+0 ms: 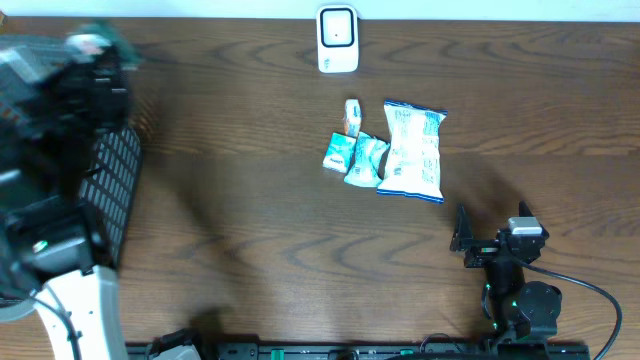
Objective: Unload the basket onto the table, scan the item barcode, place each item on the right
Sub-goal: 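Carry the Zam-Buk tin left of the packs and release it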
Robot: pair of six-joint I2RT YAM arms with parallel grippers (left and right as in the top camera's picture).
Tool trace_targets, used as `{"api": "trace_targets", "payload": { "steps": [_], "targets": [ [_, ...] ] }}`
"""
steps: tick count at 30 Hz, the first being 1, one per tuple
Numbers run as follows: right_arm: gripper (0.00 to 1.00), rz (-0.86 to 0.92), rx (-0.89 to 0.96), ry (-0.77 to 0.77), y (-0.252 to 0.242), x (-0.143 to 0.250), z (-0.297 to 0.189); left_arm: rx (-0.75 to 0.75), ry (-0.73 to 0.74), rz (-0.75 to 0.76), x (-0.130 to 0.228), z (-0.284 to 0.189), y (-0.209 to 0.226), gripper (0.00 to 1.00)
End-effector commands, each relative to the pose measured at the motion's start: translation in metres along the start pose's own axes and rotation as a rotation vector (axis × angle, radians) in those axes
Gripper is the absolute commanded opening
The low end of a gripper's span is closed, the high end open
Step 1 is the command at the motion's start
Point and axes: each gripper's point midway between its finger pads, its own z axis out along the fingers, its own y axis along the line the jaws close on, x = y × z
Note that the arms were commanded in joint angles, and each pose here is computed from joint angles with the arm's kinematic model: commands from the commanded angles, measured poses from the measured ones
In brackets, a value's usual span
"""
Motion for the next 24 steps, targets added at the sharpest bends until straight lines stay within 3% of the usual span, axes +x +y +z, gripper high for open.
{"api": "trace_targets", "payload": {
  "steps": [1, 14, 24],
  "targets": [
    [0.99, -0.006, 0.014, 0.001, -0.003, 0.001, 0.0, 0.121, 0.128, 0.074, 0.041, 0.027, -0.038, 0.54],
    [0.99, -0.006, 0.014, 0.001, -0.003, 0.001, 0.0, -0.057, 0.554, 0.179, 0.243, 0.123, -0.017, 0.56],
    [0.99, -0.006, 0.014, 0.001, -0.003, 0.001, 0.0, -0.038, 0.693, 0.192, 0.332, 0.146, -0.01, 0.65]
  ]
}}
